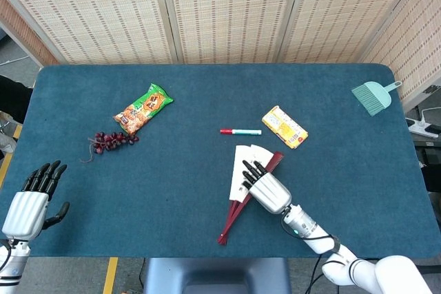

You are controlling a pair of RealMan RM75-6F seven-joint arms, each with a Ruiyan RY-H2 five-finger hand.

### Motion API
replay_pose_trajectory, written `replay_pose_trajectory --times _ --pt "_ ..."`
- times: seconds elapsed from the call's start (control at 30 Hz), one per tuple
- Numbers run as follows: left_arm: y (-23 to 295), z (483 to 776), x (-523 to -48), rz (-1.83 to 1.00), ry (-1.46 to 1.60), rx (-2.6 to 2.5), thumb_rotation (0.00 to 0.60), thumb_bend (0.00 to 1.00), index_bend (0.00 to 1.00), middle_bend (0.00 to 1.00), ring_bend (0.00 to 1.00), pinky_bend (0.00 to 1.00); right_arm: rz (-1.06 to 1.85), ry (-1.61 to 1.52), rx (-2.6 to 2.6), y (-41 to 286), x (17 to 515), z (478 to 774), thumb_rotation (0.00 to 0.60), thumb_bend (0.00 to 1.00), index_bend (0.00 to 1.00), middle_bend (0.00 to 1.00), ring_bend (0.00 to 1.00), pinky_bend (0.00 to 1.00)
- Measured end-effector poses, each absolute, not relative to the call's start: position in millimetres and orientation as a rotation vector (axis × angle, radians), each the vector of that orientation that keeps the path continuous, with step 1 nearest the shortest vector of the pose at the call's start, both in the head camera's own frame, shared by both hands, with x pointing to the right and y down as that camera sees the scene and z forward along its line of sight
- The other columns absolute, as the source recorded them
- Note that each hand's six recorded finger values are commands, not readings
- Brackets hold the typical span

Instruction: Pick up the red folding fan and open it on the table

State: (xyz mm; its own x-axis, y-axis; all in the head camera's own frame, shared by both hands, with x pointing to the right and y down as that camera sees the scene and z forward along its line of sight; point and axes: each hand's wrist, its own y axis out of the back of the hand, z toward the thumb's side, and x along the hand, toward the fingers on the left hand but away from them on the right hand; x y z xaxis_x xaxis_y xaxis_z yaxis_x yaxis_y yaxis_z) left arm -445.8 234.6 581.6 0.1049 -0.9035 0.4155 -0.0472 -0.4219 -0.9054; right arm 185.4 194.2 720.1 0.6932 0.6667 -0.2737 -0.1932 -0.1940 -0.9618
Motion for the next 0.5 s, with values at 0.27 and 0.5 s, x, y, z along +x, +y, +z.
replay_pose_trajectory --times 0.27,0.5 --pt "234.8 585.3 -438.3 -1.374 0.962 -1.681 0.600 0.38 0.00 0.06 0.03 0.16 0.735 -0.471 -1.664 186.0 178.3 677.5 0.600 0.68 0.74 0.33 0.12 0.25" --pt "232.1 592.4 -431.5 -1.315 1.011 -1.801 0.600 0.38 0.04 0.12 0.08 0.20 0.741 -0.608 -1.823 163.8 168.3 621.7 0.600 0.68 0.75 0.33 0.12 0.26"
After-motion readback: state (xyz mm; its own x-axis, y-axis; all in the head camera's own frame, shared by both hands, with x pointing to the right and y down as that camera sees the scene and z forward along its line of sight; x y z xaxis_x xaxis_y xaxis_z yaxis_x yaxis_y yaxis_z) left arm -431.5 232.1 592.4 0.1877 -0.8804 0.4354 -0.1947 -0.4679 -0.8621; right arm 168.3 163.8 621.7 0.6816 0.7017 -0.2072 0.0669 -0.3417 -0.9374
